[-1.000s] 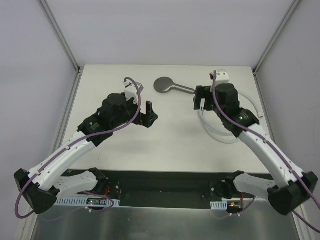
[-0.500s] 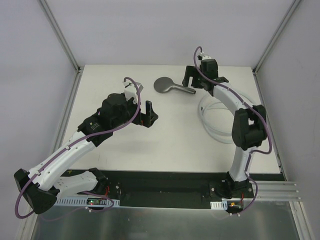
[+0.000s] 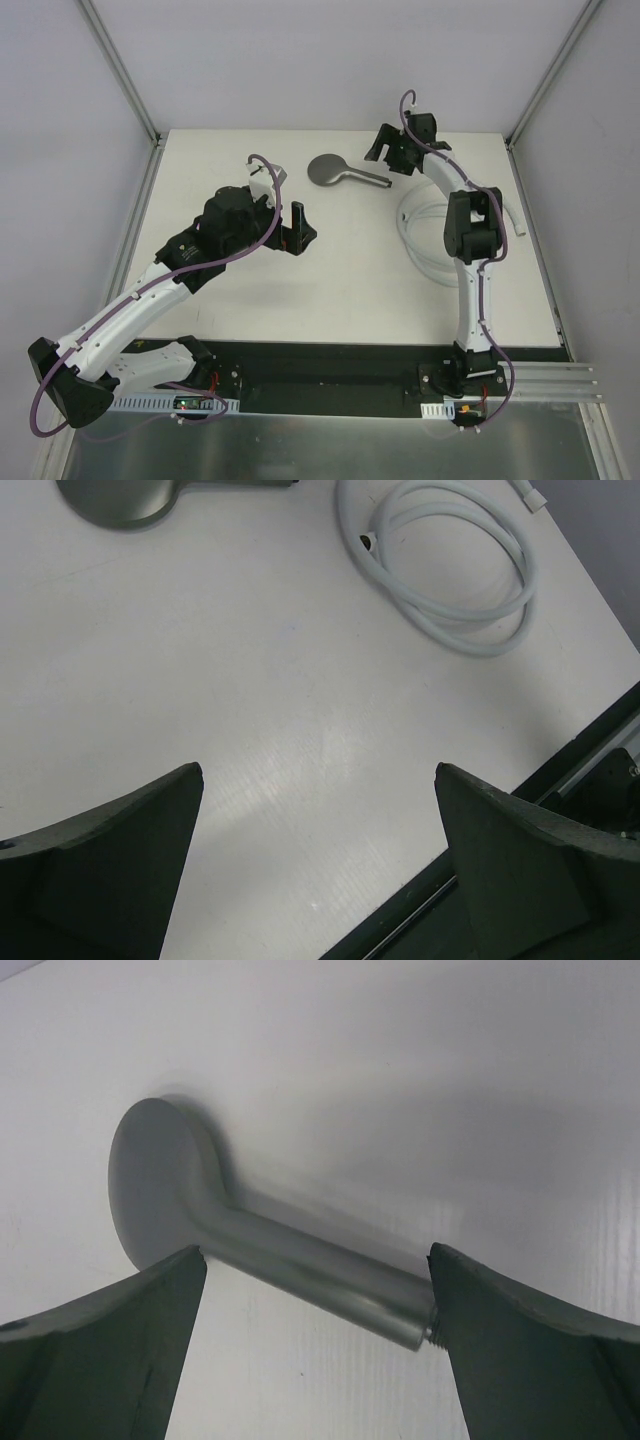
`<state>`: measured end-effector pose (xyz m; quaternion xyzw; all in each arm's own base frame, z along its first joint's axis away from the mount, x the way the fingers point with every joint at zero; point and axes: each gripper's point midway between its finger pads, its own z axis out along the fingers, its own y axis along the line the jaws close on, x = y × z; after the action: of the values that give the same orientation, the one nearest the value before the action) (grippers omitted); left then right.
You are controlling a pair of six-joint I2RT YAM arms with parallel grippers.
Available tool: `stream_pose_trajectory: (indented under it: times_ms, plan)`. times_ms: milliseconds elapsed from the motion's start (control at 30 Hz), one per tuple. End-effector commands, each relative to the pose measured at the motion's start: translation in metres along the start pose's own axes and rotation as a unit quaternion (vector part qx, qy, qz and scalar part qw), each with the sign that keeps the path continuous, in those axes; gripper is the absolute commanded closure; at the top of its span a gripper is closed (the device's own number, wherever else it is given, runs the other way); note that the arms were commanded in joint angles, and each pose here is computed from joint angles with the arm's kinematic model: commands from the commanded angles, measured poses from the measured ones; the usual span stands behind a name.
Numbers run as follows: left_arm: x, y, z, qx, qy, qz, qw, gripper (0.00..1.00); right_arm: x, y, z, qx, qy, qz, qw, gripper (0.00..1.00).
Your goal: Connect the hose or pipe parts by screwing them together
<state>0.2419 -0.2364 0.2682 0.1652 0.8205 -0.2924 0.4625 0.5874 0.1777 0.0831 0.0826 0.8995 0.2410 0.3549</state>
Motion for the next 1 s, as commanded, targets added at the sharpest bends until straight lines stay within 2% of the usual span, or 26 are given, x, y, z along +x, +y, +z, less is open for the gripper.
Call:
stream_pose_trajectory:
  times_ms: [0,67,133,433,600,700,800,833,900,967]
  plan:
    - [-0.015,-0.006,-0.006,0.011,-0.022,-0.005,1.000,0.01,-0.003,0.026,0.004,-0.029,0.045,0.008,0.999,0.04]
    - [-0.014,-0.005,-0.006,0.009,-0.021,-0.006,1.000,0.01,0.017,0.021,0.011,-0.020,0.085,-0.006,0.996,0.04]
    - [-0.012,-0.005,-0.003,0.010,-0.016,-0.006,1.000,0.01,0.009,0.033,0.007,-0.031,0.084,-0.018,0.996,0.04]
    - [-0.010,-0.005,-0.001,0.009,-0.012,-0.006,1.000,0.01,0.058,0.029,-0.002,-0.024,0.176,-0.033,0.984,0.00]
    - [-0.009,-0.004,0.000,0.007,-0.010,-0.004,1.000,0.01,0.088,0.040,-0.017,-0.006,0.213,-0.084,0.974,0.11]
    - [-0.010,-0.003,0.000,0.006,-0.013,-0.005,1.000,0.01,0.105,0.040,-0.025,0.021,0.220,-0.142,0.965,0.19]
    - [-0.009,-0.002,0.000,0.003,-0.011,-0.004,1.000,0.01,0.119,0.036,-0.031,0.055,0.218,-0.198,0.954,0.30]
    - [-0.008,-0.002,0.001,0.002,-0.011,-0.003,1.000,0.01,0.120,0.037,-0.030,0.062,0.211,-0.210,0.953,0.39]
    - [-0.008,-0.001,0.001,-0.001,-0.011,-0.005,1.000,0.01,0.126,0.042,-0.036,0.073,0.204,-0.236,0.947,0.46]
    - [-0.008,0.003,0.002,-0.013,-0.013,-0.007,1.000,0.02,0.138,0.047,-0.042,0.071,0.202,-0.248,0.945,0.58]
